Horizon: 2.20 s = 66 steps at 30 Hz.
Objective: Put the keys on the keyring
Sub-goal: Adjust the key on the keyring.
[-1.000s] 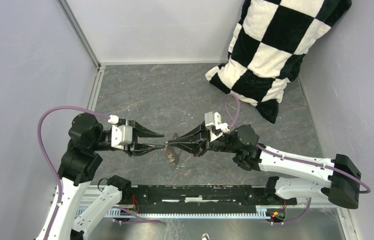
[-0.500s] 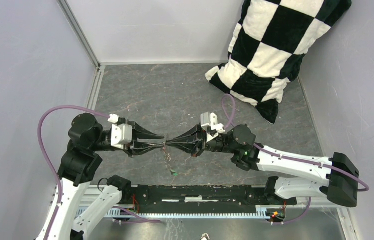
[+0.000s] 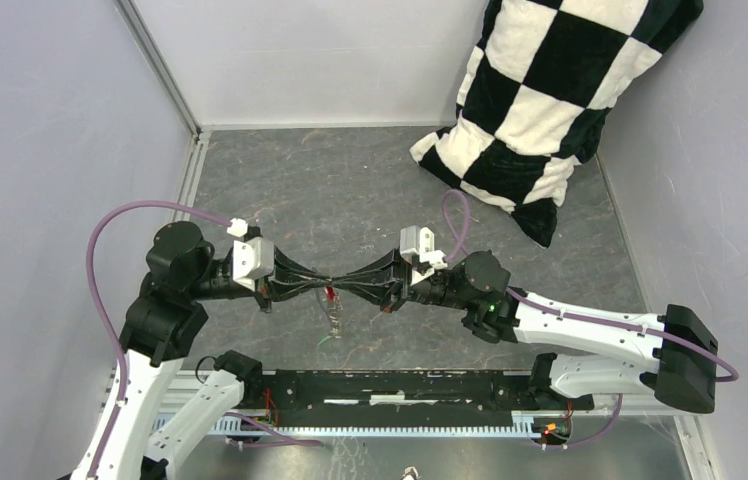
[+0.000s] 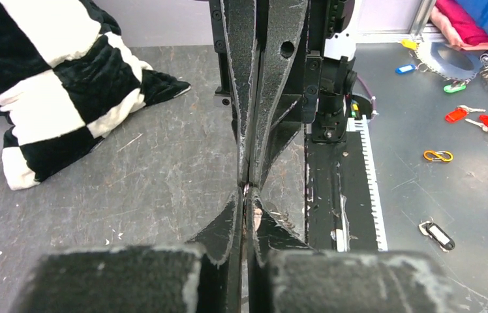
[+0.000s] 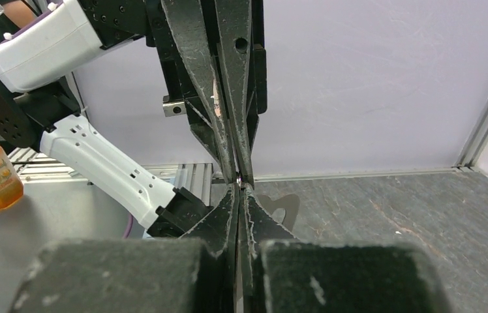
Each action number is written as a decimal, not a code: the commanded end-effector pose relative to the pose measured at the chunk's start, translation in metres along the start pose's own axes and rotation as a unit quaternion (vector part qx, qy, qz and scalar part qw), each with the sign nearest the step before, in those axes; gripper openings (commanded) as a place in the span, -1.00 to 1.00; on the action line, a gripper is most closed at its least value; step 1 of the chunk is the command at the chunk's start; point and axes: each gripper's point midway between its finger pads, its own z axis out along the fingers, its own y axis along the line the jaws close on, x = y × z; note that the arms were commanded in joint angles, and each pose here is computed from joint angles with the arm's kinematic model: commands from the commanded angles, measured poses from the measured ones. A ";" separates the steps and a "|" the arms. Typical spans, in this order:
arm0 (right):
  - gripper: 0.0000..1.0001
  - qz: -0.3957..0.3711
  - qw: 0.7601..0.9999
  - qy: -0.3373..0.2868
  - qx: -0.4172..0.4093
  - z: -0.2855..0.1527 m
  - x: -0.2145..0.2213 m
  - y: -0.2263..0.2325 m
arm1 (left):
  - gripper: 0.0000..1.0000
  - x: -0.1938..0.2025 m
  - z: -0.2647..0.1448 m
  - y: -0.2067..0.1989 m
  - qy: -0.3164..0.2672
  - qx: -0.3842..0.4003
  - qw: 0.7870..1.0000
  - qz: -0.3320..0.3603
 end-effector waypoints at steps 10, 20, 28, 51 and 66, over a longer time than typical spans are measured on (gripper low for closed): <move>-0.03 -0.041 0.989 0.122 -0.075 -0.004 -0.028 -0.003 | -0.96 -0.005 -0.003 0.002 0.001 -0.014 1.000 0.023; -0.15 -0.021 0.958 0.242 -0.152 -0.007 -0.003 0.004 | -0.96 -0.004 -0.003 0.000 0.000 -0.007 0.999 0.033; -0.34 -0.025 0.962 0.233 -0.143 0.002 -0.010 -0.001 | -0.96 -0.003 -0.003 -0.002 -0.001 -0.004 0.999 0.037; -0.41 -0.015 0.962 0.240 -0.128 0.018 -0.013 -0.012 | -0.96 -0.003 -0.004 -0.006 -0.004 0.004 0.999 0.048; -0.62 -0.037 0.960 0.269 -0.073 0.010 -0.011 -0.031 | -0.96 -0.004 -0.005 -0.006 -0.005 0.001 0.998 0.058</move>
